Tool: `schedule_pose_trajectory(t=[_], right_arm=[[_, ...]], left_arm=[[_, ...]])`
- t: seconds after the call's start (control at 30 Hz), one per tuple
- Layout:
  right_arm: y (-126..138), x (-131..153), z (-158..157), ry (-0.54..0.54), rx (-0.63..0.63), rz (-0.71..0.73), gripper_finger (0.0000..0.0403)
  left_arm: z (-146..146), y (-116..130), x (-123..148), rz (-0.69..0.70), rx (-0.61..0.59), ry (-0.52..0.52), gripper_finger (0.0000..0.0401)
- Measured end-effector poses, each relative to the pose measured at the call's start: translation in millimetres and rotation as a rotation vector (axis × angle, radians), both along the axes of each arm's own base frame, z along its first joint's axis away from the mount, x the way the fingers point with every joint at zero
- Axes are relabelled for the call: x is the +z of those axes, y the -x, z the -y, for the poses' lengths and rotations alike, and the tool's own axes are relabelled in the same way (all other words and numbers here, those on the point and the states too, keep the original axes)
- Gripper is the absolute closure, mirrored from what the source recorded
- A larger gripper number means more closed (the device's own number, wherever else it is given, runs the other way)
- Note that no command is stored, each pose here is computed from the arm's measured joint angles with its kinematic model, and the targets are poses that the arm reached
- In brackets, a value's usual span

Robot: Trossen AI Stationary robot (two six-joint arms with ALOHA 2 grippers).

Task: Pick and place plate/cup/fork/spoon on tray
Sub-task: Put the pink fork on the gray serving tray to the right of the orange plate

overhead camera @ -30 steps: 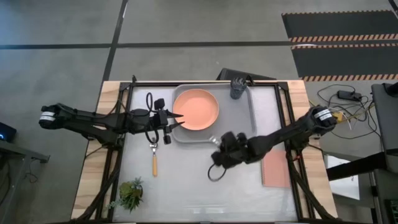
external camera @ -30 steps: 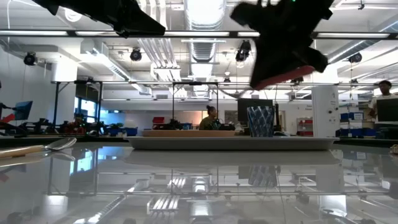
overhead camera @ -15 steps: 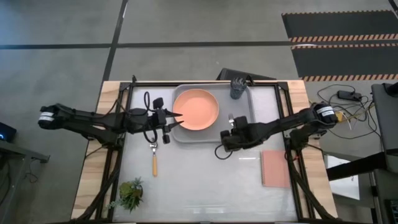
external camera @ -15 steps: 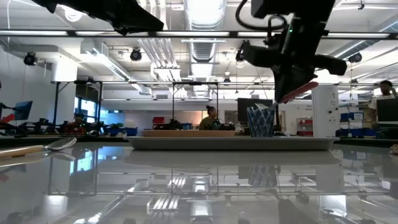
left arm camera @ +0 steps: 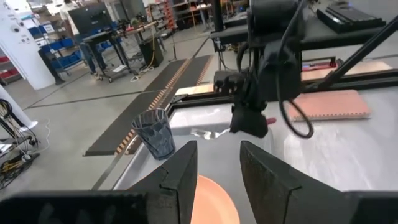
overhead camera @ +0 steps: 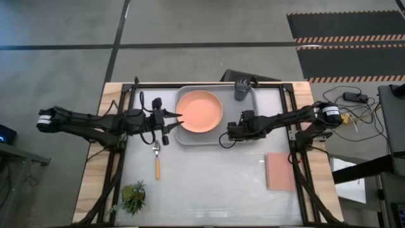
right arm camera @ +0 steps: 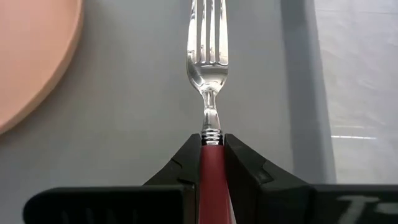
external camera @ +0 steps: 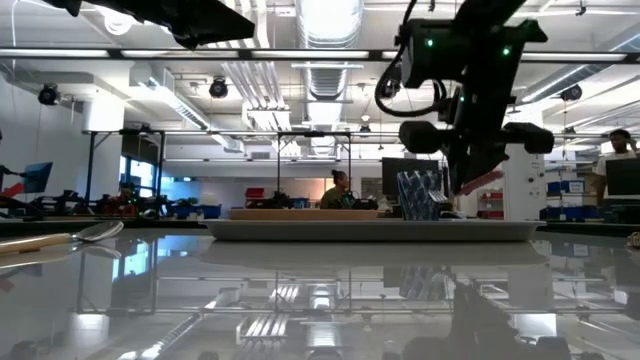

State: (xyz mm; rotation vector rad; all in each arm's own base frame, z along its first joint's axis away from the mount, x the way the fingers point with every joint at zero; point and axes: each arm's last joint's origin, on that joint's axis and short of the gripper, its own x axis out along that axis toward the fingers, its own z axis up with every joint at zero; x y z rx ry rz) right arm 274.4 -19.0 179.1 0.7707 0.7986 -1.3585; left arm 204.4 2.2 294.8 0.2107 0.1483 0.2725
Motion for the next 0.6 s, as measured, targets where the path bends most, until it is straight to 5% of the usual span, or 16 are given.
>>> schedule_pose_trajectory(t=[0.6], right_arm=[[0, -38, 32, 0.061, 0.006, -0.048, 0.0364]], left_arm=[[0, 8, 5, 0.015, 0.0, 0.0, 0.0296]])
